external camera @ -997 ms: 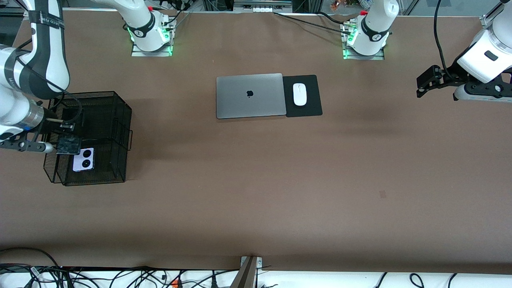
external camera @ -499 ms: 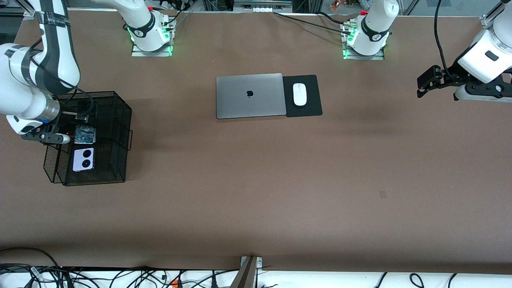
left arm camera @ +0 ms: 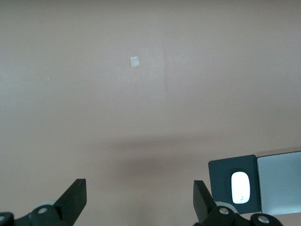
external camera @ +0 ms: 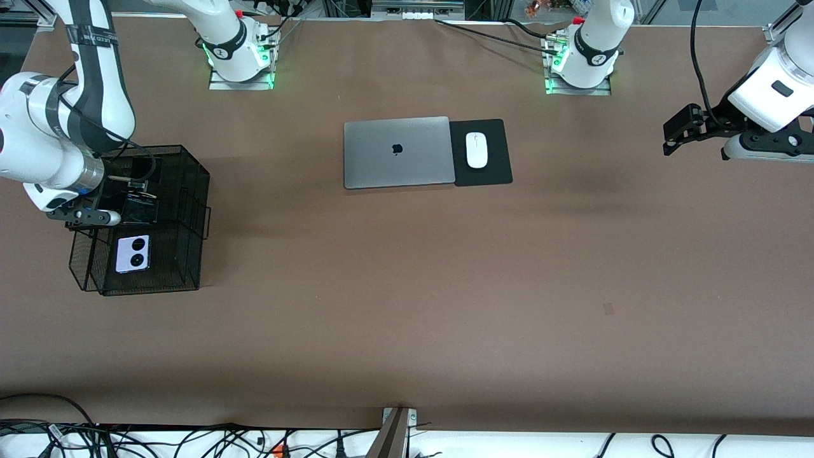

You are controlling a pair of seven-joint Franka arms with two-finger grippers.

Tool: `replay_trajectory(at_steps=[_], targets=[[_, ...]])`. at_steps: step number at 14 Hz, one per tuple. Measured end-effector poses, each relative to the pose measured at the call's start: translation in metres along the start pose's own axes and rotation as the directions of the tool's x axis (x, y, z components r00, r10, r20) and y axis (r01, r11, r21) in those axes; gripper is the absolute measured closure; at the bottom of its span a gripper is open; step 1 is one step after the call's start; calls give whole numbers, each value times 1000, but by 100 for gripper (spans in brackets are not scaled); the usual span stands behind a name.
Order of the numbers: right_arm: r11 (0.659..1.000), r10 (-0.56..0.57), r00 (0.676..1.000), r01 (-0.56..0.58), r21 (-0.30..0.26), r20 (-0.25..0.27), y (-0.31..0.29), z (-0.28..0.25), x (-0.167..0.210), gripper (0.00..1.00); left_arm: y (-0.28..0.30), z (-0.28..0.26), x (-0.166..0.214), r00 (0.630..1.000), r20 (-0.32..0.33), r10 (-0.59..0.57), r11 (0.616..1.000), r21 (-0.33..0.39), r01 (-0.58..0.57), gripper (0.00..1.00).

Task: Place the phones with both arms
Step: 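Lower the slab phone into the basket and open the right gripper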

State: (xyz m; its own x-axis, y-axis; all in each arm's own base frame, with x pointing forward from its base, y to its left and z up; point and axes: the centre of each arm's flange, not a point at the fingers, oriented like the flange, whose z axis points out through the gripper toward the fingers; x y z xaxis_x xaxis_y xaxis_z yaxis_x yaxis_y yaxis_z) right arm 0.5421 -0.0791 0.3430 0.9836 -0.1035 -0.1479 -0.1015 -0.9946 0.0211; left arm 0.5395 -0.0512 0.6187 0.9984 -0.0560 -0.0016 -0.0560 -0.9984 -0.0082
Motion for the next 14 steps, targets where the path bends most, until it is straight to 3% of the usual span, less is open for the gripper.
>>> replay_trajectory(at_steps=[5, 14], targets=[[1000, 1, 1000, -1, -9, -15, 1, 3, 2, 20, -1, 0, 0, 1000, 0, -1, 1000, 0, 1, 0], [1000, 6, 1000, -6, -30, 23, 1, 22, 0, 20, -1, 0, 0, 1000, 0, -2, 1000, 0, 2, 0]])
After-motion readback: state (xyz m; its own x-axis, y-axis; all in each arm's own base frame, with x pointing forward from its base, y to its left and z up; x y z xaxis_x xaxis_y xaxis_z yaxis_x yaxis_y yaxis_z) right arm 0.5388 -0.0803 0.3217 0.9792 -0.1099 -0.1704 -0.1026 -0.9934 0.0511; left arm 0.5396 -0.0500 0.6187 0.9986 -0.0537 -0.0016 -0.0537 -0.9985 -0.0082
